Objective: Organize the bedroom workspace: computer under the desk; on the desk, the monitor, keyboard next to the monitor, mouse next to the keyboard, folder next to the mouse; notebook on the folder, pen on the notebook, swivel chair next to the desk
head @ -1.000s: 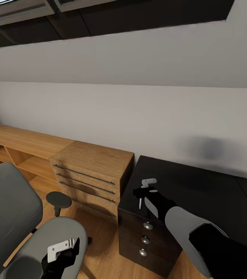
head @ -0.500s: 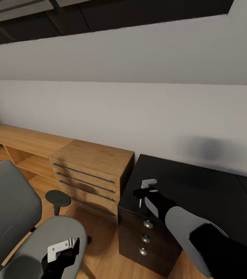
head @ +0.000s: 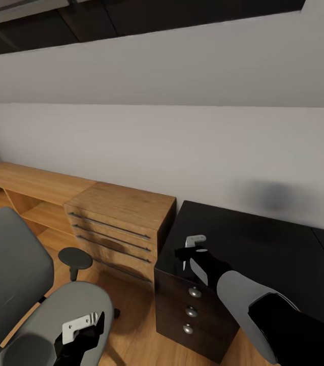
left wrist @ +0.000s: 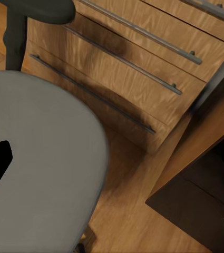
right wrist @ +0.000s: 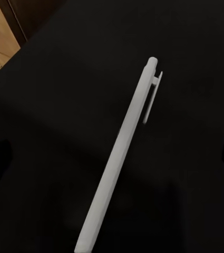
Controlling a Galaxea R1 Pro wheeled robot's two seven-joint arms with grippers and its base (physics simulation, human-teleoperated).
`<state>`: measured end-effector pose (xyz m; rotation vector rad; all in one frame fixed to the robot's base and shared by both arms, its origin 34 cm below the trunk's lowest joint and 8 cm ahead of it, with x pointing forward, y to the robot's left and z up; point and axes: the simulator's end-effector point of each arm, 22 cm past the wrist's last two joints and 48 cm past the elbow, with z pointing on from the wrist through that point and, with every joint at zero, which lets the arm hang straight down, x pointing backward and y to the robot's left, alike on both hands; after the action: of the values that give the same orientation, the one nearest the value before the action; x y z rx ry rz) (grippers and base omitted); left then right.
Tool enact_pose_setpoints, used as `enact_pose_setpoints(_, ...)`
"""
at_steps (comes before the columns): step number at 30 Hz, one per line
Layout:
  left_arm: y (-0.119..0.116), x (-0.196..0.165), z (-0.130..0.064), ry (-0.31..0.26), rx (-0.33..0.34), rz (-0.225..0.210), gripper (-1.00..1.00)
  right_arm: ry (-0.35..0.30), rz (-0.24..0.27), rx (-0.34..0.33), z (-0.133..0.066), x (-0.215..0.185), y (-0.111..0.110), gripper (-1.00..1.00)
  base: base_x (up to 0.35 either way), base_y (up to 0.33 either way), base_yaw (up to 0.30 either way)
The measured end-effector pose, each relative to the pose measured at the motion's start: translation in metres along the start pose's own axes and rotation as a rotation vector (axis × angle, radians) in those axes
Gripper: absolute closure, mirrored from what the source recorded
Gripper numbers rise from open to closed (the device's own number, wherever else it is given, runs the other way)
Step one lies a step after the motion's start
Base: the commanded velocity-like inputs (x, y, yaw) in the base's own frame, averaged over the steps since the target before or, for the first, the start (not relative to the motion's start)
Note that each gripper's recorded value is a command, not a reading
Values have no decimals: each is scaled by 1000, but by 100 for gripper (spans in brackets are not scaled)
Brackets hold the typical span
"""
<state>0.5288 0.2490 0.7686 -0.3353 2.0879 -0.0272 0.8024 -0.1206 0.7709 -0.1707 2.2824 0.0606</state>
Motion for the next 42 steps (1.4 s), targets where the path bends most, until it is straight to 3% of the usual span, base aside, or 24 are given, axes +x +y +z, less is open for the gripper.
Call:
enact_pose_setpoints(28, 5, 30, 17, 0, 0, 0, -100, 36, -5, 0, 22, 34, 1, -100, 0, 0, 0)
enact_pose_setpoints(42, 7, 38, 22, 0, 0, 0, -100, 17, -2, -7, 27, 32, 4, -100, 0, 0, 0)
